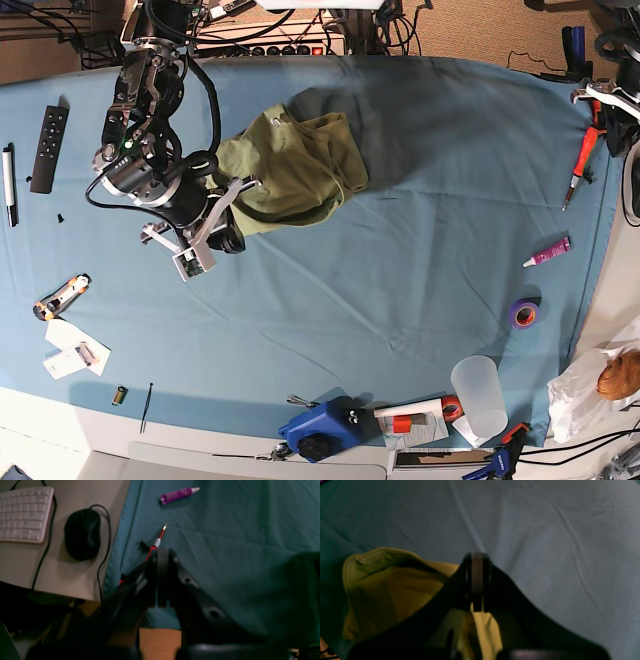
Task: Layout the t-shirt on the table in an organized manner, then fold the t-shirt properly
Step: 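Press the folded bundle down with the right gripper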
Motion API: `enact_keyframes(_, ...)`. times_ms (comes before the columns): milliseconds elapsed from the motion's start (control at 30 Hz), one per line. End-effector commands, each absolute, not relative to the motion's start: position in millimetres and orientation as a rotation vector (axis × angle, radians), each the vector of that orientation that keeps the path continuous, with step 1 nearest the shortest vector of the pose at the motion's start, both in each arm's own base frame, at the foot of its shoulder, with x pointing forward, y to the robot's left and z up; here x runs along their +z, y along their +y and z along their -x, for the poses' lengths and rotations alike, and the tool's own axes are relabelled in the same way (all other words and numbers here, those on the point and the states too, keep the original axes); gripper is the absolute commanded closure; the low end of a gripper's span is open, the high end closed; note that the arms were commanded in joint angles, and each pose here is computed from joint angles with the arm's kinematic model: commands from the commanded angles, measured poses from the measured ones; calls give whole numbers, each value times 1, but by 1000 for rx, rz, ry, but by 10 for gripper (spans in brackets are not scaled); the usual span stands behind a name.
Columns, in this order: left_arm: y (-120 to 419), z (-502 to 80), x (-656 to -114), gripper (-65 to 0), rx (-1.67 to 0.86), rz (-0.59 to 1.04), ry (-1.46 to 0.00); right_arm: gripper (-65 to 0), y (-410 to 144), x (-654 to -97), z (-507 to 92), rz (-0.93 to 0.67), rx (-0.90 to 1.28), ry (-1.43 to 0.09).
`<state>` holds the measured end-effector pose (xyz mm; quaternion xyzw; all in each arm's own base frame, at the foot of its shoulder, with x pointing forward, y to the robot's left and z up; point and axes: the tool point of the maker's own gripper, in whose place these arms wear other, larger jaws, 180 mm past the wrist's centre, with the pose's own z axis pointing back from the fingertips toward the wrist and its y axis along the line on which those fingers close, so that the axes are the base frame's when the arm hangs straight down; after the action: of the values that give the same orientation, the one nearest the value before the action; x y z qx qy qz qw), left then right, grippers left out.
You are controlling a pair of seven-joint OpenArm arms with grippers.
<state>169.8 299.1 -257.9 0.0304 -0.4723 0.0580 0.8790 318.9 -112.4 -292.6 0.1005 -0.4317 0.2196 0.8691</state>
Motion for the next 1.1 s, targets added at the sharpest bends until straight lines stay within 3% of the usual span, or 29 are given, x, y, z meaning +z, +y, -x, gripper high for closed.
enact_keyframes(0, 299, -173, -248, 0, 103, -69, -1022, 0, -110, -279, -325, -212, 468, -956)
enact_keyframes(1067, 298, -173, -247, 0, 103, -66, -1023, 0, -111, -280, -324, -210, 468, -946)
